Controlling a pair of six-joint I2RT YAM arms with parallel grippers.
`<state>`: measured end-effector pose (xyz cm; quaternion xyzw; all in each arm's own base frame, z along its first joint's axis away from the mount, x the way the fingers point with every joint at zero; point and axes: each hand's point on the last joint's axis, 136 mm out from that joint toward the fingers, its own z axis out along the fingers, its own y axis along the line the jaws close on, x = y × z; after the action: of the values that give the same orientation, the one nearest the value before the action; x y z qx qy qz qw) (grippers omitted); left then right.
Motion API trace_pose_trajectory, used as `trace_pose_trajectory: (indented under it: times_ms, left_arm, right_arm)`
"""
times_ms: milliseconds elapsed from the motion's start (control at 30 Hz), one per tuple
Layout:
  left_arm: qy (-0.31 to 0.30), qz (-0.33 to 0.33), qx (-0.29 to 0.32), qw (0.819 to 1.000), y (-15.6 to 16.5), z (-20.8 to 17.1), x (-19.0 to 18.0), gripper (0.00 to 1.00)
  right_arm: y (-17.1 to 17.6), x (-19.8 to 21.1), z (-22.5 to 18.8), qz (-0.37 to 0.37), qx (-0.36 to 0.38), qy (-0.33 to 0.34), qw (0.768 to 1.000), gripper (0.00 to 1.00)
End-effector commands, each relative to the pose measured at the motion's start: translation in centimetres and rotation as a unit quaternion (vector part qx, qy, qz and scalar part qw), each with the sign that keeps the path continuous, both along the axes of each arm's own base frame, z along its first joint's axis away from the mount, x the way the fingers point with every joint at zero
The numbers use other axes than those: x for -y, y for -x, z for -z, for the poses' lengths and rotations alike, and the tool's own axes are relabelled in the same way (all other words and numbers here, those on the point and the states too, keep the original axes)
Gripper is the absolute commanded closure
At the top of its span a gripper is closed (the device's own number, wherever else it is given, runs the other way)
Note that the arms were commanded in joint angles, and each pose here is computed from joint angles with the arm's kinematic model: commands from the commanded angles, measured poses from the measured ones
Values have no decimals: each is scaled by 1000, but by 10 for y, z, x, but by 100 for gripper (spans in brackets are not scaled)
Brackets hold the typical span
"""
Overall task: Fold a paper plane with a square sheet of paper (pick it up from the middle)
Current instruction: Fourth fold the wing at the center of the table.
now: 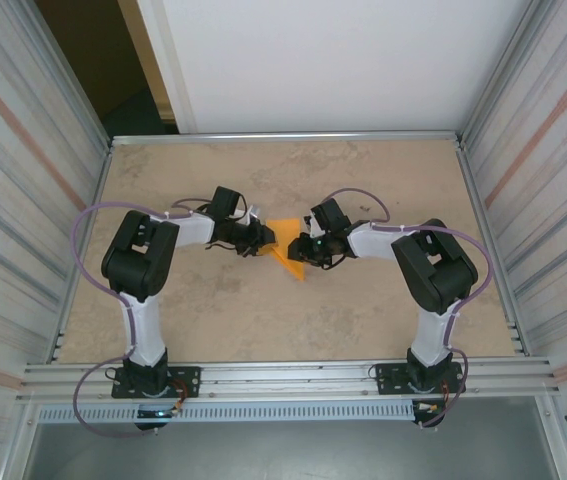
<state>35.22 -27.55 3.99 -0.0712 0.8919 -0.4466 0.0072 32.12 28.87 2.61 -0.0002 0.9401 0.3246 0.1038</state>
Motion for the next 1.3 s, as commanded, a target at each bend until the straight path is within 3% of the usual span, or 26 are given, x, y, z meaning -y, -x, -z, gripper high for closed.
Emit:
trace_pose_trajectory:
  times_ms: [0,133,267,433,633,833,1267]
  left_arm:
    - [6,12,3,1000,0,-5,6,83]
    - [1,5,1,1000,-1,-5,5,91]
    - [-16,-11,4,1000,-4,-10,0,93]
    - [-36,-58,9,998,-14,-19,-7,94]
    - [-42,-85,0,995,-21,-21,-6,94]
    - [-48,-91,-9,995,-20,-22,-6,94]
    - [-43,-93,-12,995,-18,-30,-6,93]
  right_arm:
    - [-8,4,-17,-5,30,10,999,66]
    - [-10,7,-27,-10,56,21,998,64]
    - [-12,12,-41,-19,104,53,993,58]
    - [-14,23,-47,-30,180,149,972,56]
    - [-6,0,-46,-79,246,204,944,57]
    - [-4,-14,-30,-114,261,252,925,60]
    - [-4,-19,-9,-137,259,277,915,64]
